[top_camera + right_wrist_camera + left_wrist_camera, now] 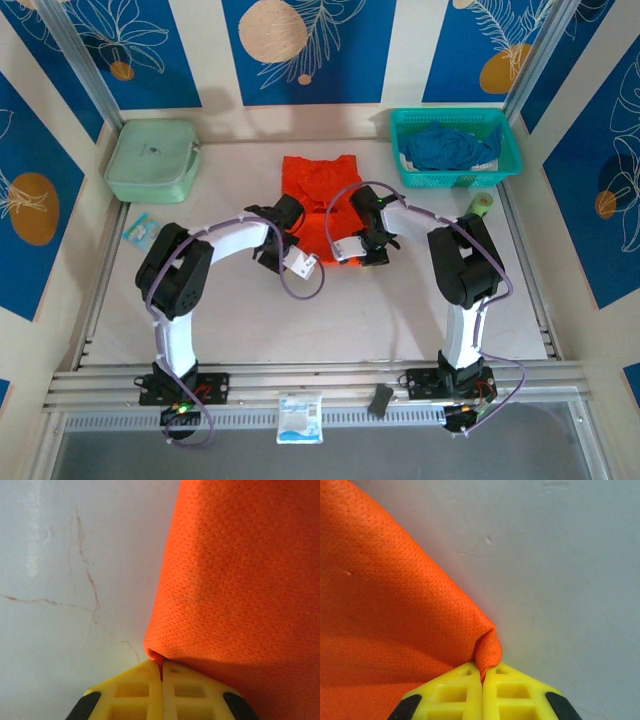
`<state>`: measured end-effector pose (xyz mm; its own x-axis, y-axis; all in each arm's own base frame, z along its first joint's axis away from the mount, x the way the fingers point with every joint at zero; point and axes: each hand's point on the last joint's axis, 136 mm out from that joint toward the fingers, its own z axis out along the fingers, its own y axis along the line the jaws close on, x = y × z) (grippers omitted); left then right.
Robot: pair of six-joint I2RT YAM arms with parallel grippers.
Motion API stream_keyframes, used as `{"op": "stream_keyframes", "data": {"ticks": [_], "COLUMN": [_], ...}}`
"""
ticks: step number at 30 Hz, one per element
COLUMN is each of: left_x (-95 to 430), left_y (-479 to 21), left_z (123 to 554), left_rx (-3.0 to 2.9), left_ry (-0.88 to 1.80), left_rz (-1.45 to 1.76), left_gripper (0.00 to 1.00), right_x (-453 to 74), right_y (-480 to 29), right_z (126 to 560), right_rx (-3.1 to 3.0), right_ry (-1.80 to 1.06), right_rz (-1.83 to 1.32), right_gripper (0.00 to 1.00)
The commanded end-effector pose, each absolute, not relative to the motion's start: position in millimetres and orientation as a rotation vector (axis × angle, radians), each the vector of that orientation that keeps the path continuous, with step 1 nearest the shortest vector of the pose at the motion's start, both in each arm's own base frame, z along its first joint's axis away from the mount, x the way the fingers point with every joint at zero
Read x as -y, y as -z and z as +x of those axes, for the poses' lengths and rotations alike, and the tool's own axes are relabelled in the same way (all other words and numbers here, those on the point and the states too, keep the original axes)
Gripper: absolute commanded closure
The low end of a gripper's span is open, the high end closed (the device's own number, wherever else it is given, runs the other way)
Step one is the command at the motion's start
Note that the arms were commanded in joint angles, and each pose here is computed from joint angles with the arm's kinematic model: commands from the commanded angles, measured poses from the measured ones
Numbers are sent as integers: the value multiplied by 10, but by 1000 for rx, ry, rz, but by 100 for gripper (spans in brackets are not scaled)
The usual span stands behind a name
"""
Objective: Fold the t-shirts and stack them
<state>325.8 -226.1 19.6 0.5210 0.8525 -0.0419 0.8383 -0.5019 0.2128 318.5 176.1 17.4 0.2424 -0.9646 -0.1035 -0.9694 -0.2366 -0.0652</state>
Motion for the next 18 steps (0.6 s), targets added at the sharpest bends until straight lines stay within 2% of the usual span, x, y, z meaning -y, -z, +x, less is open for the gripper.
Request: {"op": "stream_keyframes", "data": {"ticks": [1,10,18], "left_x": [2222,2102,2002], "left_y": [131,-279,-593], "left_z": [3434,3312,3025], "left_rx": [-1434,-1389,-1459], "left_ry": [-175,-212,-232], "left_rz": [2522,2452,2360], "left_gripper": [100,100,100], "right_x": [-1686,-1685,-1726], "right_y": [127,-213,-421], "right_z": [2953,2825,2506], "right_rx": [-1924,-1922,-1926], "right_ry": [-158,-117,-82], "right_rz": [-2443,-2365,-2292], "right_gripper": [100,100,100]}}
